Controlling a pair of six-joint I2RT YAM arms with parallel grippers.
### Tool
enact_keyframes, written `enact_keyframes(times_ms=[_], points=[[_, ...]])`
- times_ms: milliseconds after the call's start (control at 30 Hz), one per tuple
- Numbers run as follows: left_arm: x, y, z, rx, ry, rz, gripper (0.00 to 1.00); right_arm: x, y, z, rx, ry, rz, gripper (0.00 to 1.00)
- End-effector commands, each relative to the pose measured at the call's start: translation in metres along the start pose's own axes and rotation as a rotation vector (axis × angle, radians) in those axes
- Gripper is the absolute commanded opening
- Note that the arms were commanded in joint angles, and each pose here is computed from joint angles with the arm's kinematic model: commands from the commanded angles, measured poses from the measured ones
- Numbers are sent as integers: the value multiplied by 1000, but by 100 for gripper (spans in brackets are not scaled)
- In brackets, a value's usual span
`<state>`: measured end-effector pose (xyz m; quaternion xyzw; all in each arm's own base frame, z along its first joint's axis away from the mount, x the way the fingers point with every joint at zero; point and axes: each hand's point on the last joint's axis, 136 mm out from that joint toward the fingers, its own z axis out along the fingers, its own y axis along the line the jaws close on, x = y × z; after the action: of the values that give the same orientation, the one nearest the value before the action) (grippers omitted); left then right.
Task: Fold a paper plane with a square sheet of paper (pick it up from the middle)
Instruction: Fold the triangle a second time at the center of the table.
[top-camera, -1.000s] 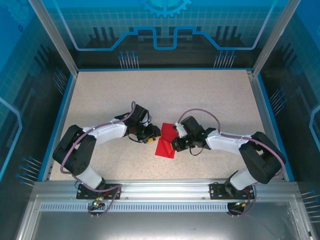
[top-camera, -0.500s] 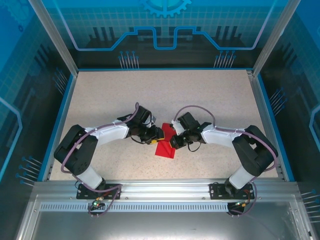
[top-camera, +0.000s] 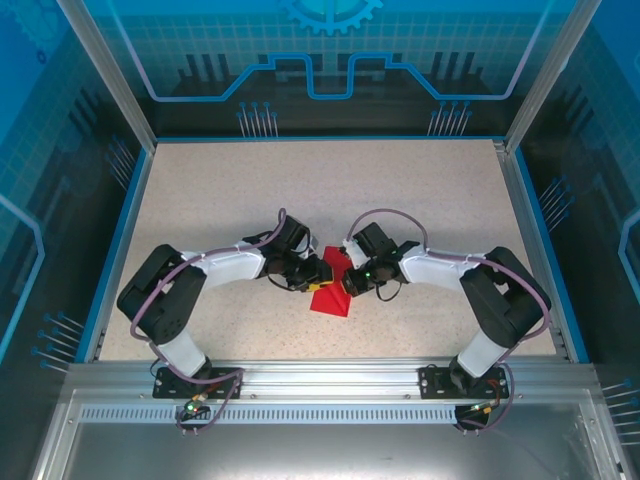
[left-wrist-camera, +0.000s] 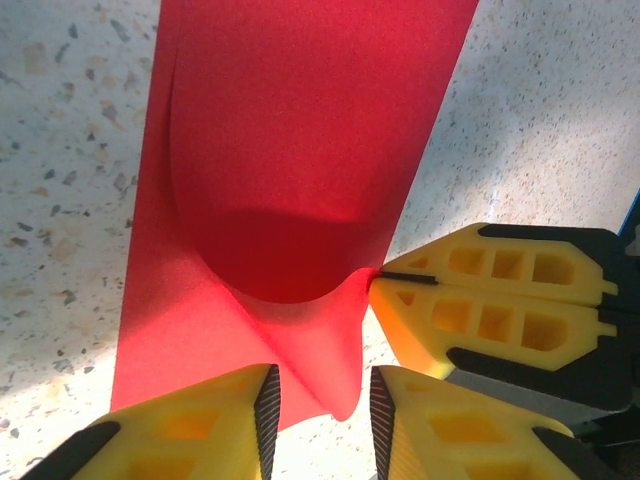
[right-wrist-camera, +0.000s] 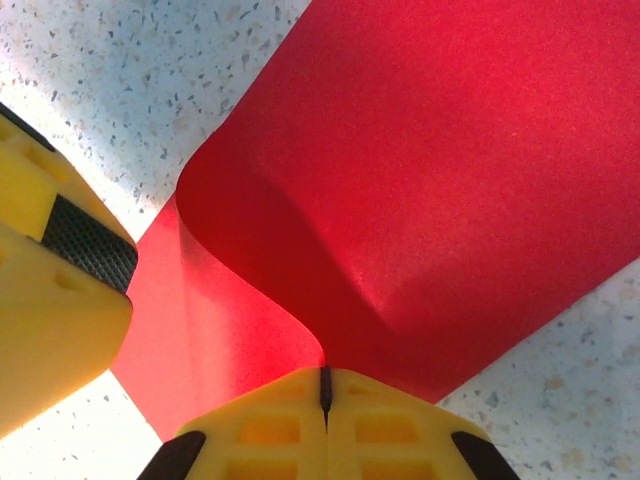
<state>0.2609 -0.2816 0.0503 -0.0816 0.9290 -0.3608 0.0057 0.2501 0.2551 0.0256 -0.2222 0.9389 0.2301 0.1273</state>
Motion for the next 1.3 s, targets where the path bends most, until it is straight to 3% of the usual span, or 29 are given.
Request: enact_keyframes(times_ms=[0, 1267], points=[[2, -6, 6, 19, 18, -7, 32, -4, -8, 1, 28, 7, 2, 5], [-3, -13, 9, 28, 16, 4, 32, 6, -13, 1, 53, -9, 76, 5]])
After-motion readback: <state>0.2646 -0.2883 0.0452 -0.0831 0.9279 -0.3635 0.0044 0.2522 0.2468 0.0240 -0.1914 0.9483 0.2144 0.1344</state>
